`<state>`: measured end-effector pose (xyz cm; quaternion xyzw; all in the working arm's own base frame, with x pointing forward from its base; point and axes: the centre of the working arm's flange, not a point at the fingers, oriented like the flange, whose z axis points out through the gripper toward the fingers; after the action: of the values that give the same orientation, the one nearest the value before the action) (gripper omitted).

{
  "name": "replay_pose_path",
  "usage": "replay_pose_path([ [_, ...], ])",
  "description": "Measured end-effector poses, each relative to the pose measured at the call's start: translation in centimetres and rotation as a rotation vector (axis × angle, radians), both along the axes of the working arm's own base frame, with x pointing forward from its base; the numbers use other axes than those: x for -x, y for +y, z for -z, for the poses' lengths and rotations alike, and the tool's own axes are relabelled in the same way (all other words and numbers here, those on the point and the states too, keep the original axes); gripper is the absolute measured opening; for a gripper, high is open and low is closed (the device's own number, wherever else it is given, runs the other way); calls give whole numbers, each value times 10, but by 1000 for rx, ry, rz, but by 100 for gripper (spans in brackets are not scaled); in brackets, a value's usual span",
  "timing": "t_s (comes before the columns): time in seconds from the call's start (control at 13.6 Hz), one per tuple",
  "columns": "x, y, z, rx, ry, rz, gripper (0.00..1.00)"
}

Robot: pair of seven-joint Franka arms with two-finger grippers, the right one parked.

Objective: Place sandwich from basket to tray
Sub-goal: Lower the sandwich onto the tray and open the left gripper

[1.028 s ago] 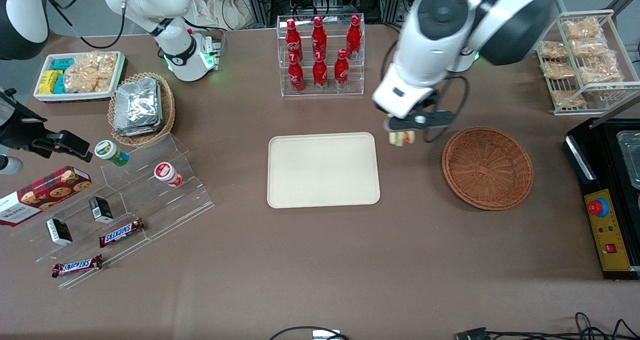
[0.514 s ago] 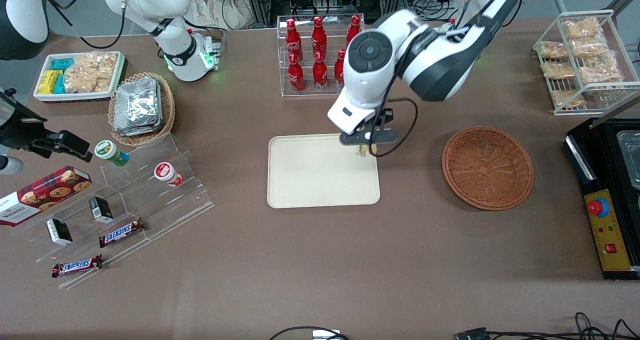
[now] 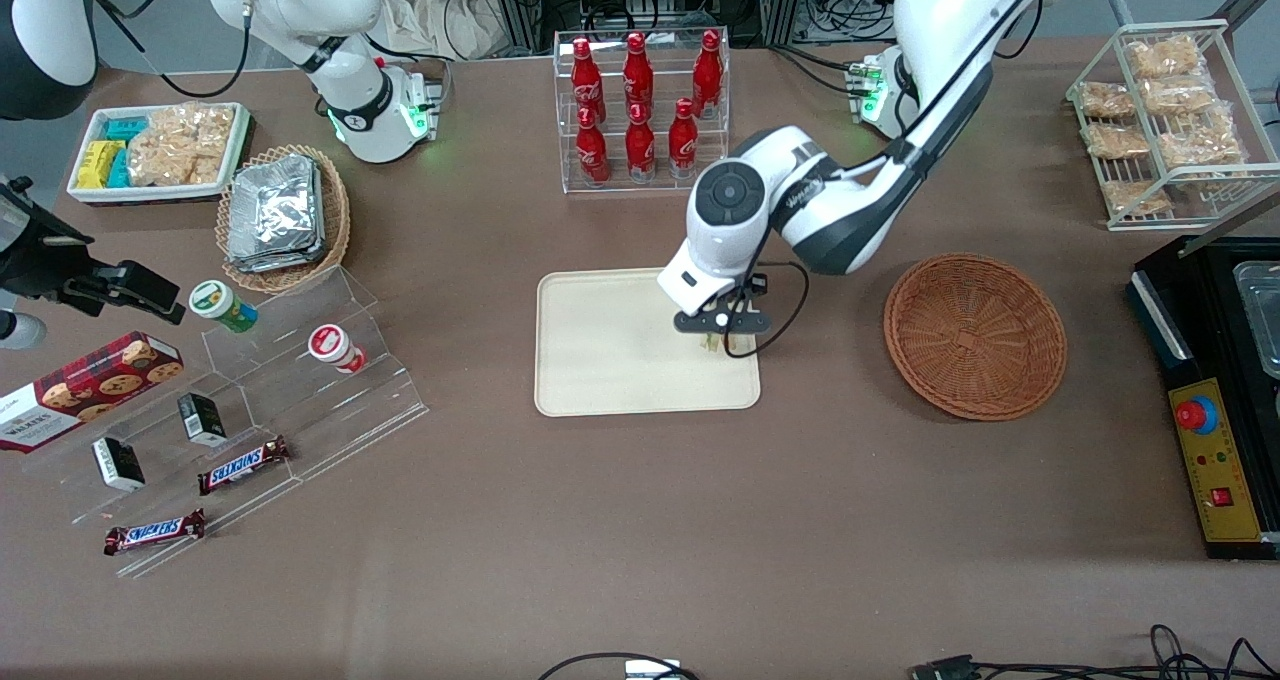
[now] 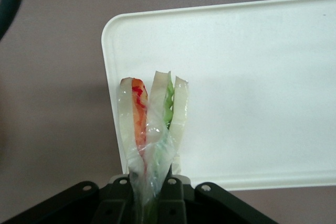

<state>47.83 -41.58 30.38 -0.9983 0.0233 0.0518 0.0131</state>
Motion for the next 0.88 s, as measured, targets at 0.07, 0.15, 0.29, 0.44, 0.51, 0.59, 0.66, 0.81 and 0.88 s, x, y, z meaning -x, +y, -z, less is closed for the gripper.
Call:
replay_pose_path([
  [0.07,-4,3,13,0,5,-2,15],
  [0.15,-8,7,26,-3,9,-2,15],
  [0.29,-11,9,45,17,11,-7,15],
  [0.44,-13,13,63,31,18,-17,15],
  [0.51,-13,14,68,32,24,-19,15],
  [0.59,-13,14,72,31,28,-19,15],
  [0.66,-13,15,74,31,31,-20,15],
  [0.81,-12,14,77,35,31,-19,16],
  [0.88,-12,15,77,34,32,-19,22],
])
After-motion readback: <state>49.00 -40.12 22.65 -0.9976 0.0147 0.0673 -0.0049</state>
